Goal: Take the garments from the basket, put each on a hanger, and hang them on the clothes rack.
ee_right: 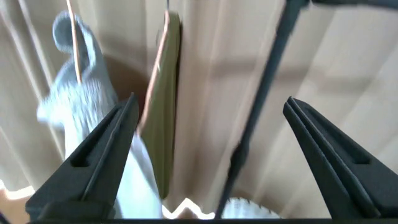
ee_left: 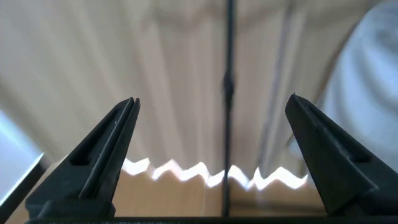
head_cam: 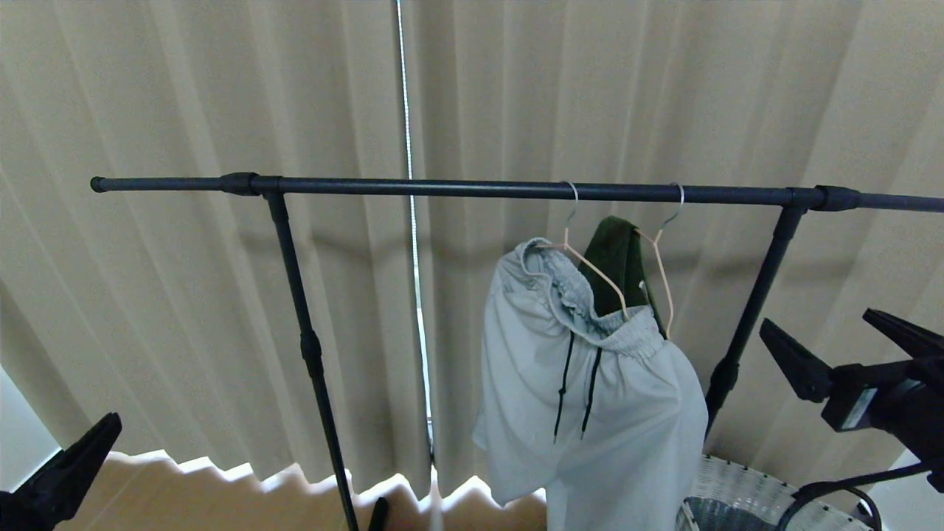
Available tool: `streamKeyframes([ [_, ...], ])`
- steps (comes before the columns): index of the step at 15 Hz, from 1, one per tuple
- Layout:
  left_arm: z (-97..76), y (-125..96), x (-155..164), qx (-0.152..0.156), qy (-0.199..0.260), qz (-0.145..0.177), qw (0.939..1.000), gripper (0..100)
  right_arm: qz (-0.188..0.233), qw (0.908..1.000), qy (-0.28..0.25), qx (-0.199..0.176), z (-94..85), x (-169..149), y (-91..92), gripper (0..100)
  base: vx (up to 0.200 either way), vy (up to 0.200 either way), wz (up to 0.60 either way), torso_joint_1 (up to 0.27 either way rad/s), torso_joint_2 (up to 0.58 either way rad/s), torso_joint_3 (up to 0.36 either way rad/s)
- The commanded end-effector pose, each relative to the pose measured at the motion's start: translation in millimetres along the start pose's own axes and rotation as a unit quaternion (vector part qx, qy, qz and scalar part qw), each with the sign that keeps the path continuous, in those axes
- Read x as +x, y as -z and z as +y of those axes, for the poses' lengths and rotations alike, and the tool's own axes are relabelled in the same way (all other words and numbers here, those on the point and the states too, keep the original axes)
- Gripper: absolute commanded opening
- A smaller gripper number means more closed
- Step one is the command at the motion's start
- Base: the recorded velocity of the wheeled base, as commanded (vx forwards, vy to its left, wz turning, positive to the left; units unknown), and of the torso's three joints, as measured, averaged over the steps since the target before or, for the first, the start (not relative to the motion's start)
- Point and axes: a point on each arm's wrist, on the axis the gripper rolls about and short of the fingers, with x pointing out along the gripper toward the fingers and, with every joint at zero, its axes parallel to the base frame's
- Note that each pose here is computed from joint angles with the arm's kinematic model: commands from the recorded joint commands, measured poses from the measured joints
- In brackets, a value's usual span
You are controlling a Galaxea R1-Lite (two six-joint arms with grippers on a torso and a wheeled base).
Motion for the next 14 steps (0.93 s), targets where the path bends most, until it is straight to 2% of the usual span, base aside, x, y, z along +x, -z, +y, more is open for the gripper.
streamKeyframes([
  [1, 5.8, 14, -25, -0.007, -0.037, -0.018, 0.9991, 100, -0.002, 1.0, 0.002, -0.002, -9.0, -19, 8.8, 100, 0.0, 0.0, 0.0, 0.0, 0.0, 0.0],
  [3, 7.3, 23, -46, -0.019, -0.045, -0.03, 0.9984, 100, 0.012, 0.9996, 0.018, -0.017, -14.9, -22, 11.3, 100, 0.0, 0.0, 0.0, 0.0, 0.0, 0.0],
  [5, 7.0, 33, -55, -0.018, -0.045, -0.021, 0.9986, 100, 0.01, 0.9995, 0.025, -0.018, -19.1, -28, 10.7, 100, 0.0, 0.0, 0.0, 0.0, 0.0, 0.0],
  [6, 6.9, 41, -65, -0.017, -0.042, -0.015, 0.9989, 100, 0.003, 0.9988, 0.027, -0.041, -25.0, -40, 9.0, 100, 0.0, 0.0, 0.0, 0.0, 0.0, 0.0],
  [11, 5.5, 68, -82, -0.018, -0.046, -0.025, 0.9985, 100, 0.013, 0.9959, 0.004, -0.09, -35.5, -68, 12.2, 100, 0.0, 0.0, 0.0, 0.0, 0.0, 0.0],
  [14, 5.1, 82, -88, -0.022, -0.06, -0.014, 0.9979, 100, 0.039, 0.993, -0.004, -0.111, -41.2, -83, 18.2, 100, 0.0, 0.0, 0.0, 0.0, 0.0, 0.0],
])
